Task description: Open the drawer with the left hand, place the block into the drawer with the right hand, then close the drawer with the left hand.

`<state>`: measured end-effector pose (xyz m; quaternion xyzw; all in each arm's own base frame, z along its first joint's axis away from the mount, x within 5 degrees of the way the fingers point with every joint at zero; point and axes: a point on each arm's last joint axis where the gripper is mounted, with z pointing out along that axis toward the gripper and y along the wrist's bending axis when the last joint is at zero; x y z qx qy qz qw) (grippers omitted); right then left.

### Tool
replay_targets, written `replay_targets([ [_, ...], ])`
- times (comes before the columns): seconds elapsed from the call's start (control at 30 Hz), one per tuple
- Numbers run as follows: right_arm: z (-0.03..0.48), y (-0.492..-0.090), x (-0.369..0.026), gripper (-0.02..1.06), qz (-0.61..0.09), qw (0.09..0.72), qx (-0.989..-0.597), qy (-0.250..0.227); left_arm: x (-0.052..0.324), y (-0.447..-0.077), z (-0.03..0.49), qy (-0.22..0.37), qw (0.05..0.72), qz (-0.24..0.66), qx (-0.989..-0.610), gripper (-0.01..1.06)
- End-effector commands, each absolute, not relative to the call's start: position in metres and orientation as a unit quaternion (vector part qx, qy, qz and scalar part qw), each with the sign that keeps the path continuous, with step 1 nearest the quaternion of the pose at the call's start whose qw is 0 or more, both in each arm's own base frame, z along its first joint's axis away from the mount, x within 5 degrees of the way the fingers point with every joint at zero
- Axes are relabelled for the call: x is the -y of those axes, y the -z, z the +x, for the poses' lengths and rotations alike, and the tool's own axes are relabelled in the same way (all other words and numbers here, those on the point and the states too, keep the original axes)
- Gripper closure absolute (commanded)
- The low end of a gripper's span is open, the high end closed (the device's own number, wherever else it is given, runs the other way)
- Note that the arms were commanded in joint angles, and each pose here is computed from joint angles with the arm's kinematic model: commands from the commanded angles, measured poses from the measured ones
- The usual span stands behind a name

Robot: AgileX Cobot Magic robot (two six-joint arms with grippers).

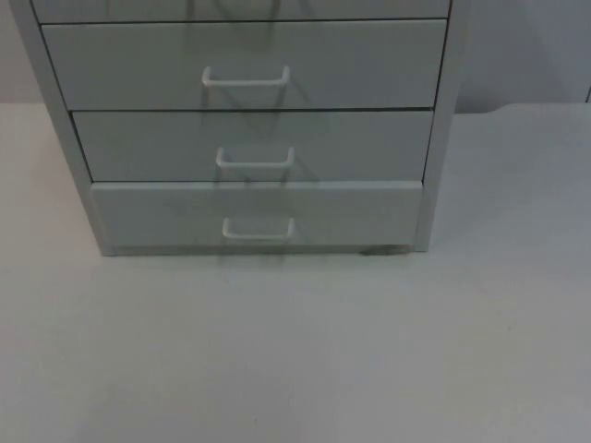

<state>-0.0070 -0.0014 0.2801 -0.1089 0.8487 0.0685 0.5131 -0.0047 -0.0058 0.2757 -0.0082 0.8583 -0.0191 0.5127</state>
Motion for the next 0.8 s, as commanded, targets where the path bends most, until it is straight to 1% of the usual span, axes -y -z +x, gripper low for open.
replay_targets([
  [0.0, -0.0074, -0.2803, 0.0019, -0.01, -0.109, 0.516, -0.847, -0.066, 0.0057, -0.2748, -0.0046, 0.019, 0.514, -0.015, -0.857, 0.0],
  [0.43, -0.0075, -0.2806, 0.0011, -0.01, -0.107, 0.518, -0.846, -0.066, 0.0057, -0.2748, -0.0046, 0.019, 0.514, -0.015, -0.857, 0.0],
  [0.57, -0.0075, -0.2806, 0.0005, -0.01, -0.081, 0.519, -0.849, -0.051, 0.0057, -0.2748, -0.0046, 0.019, 0.514, -0.015, -0.857, 0.0],
  [0.73, -0.0076, -0.2806, -0.0005, -0.01, -0.023, 0.522, -0.853, -0.016, 0.0057, -0.2748, -0.0046, 0.019, 0.514, -0.015, -0.857, 0.0],
  [0.77, -0.0076, -0.2806, -0.0005, -0.01, -0.023, 0.522, -0.853, -0.016, 0.0057, -0.2748, -0.0046, 0.019, 0.514, -0.015, -0.857, 0.0],
])
